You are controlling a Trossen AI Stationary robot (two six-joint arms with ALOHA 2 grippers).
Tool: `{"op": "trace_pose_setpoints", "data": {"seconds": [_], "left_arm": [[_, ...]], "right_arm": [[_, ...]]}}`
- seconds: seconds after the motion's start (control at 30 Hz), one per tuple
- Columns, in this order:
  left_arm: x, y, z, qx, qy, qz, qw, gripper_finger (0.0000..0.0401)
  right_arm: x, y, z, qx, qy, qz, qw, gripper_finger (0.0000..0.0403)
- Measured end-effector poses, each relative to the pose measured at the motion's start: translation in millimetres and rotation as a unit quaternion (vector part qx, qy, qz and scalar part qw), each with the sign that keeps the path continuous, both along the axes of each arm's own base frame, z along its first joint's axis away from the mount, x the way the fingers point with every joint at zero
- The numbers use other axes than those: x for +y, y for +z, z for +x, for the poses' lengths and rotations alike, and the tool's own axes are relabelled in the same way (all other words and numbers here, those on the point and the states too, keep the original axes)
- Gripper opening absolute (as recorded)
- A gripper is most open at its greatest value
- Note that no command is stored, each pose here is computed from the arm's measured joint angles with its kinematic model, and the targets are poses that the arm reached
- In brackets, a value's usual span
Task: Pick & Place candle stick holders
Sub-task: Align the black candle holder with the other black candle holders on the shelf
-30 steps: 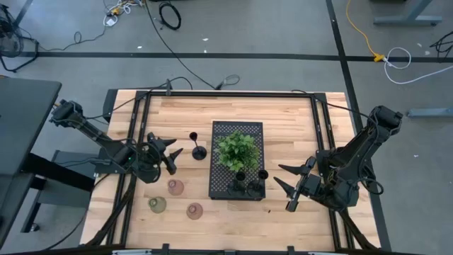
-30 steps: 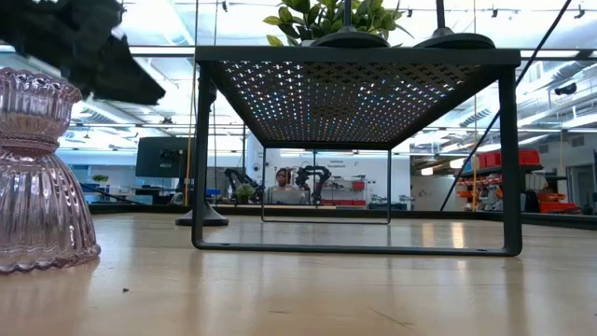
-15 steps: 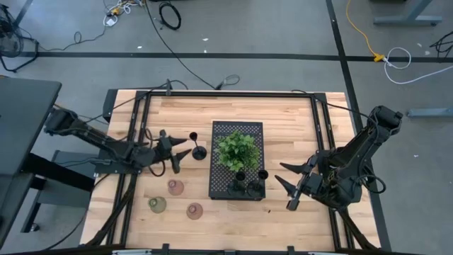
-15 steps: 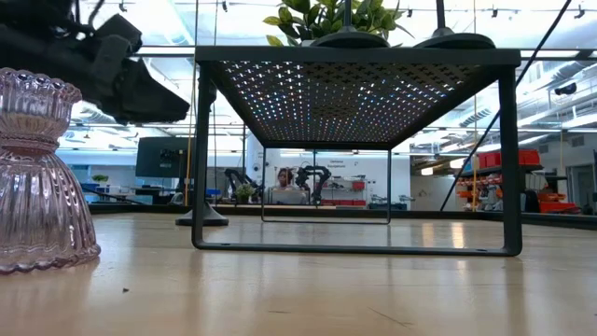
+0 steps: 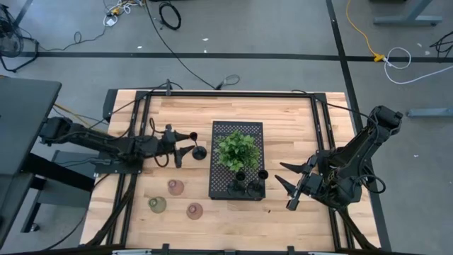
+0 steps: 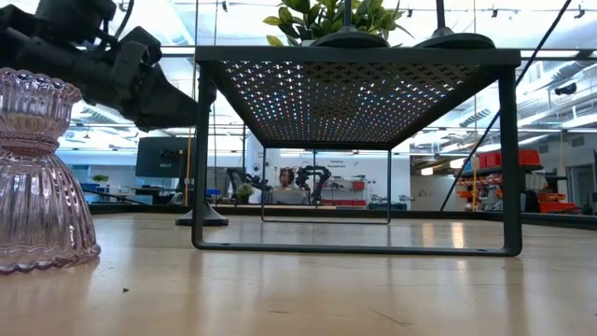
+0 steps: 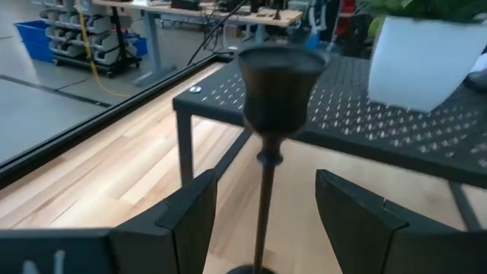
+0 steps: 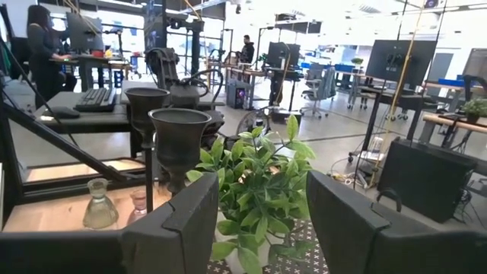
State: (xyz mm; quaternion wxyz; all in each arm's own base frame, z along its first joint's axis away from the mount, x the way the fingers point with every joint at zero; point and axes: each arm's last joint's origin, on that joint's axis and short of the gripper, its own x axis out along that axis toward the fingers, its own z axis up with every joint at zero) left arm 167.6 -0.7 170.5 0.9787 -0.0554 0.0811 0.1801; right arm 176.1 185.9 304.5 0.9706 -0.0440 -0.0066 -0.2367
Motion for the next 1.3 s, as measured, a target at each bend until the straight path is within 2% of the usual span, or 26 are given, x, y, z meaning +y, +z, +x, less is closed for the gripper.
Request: {"op": "trace_pose_setpoints", "data": {"seconds": [0.33,0.4,0.67,0.97,1.3], "left_arm": [[8.6,-17.5,11.7,0.042,0.012,0.006,0.999,0.0222],[9.8,-16.9,13.5,0.033,0.015,0.007,0.999,0.0214],[10.6,-16.9,17.1,0.024,0.001,0.018,1.0,0.0138],[10.4,-17.2,17.1,0.026,-0.003,0.018,0.999,0.0019],[10.5,-15.1,17.3,0.014,0.001,0.014,1.0,0.0014]], "right_arm": [[0.0,0.0,0.0,0.001,0.0,-0.002,1.0,0.0201],[0.0,0.0,0.0,0.001,0.0,-0.002,1.0,0.0201],[0.0,-0.1,0.0,0.001,0.0,-0.002,1.0,0.0201],[0.0,-0.1,0.0,0.001,0.0,-0.002,1.0,0.0201],[-0.1,-0.1,0.2,0.001,-0.001,-0.002,1.0,0.0201]]}}
